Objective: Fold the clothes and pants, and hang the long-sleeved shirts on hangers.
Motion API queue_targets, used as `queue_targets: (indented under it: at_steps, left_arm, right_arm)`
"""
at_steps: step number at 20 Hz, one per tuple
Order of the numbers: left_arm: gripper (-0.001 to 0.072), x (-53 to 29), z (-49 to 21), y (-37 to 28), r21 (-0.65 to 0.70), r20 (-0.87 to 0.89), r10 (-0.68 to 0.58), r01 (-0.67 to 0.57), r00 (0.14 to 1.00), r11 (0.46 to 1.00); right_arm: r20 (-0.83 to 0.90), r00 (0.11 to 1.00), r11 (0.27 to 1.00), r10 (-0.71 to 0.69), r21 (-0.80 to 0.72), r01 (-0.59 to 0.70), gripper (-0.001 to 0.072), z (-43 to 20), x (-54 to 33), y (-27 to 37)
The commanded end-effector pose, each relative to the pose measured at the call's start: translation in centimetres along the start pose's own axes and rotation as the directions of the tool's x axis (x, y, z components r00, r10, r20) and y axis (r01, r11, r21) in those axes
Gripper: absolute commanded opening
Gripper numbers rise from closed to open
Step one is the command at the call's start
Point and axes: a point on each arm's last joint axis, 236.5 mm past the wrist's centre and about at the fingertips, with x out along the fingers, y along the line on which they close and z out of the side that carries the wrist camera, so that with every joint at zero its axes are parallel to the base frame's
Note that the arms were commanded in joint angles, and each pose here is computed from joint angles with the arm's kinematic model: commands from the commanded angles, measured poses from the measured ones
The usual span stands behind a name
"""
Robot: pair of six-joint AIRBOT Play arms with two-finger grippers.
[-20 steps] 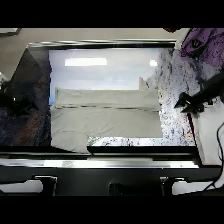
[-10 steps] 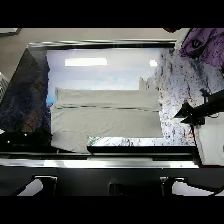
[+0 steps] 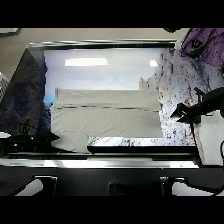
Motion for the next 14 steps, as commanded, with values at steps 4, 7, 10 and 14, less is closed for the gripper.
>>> queue_targets:
  at_steps: [4, 7, 10, 14]
  left_arm:
    - [0.052, -0.2, -3.5, -1.4, 0.003, -0.143, -0.059, 0.06, 0.988, 0.998]
    - [0.0225, -0.1, -3.2, -1.3, 0.003, -0.131, -0.054, 0.055, 0.99, 0.998]
    - [0.0107, -0.1, -2.9, -1.2, 0.003, -0.12, -0.049, 0.05, 0.992, 0.999]
    - [0.0018, -0.1, -2.9, -1.1, 0.004, -0.12, -0.049, 0.05, 0.992, 0.999]
  right_arm:
    - [-0.009, 0.997, 0.997, -0.079, -0.022, 0.079, 0.0458, -0.2, 0.0, -1.7]
    - [0.002, 0.995, 0.995, -0.102, -0.022, 0.102, 0.0452, 0.0, 0.2, -2.3]
    - [-0.033, 0.995, 0.995, -0.099, -0.012, 0.098, 0.0448, -1.2, 1.8, -2.9]
    - [-0.107, 0.994, 0.999, -0.035, -0.017, 0.034, 0.0456, -3.9, 4.9, -2.6]
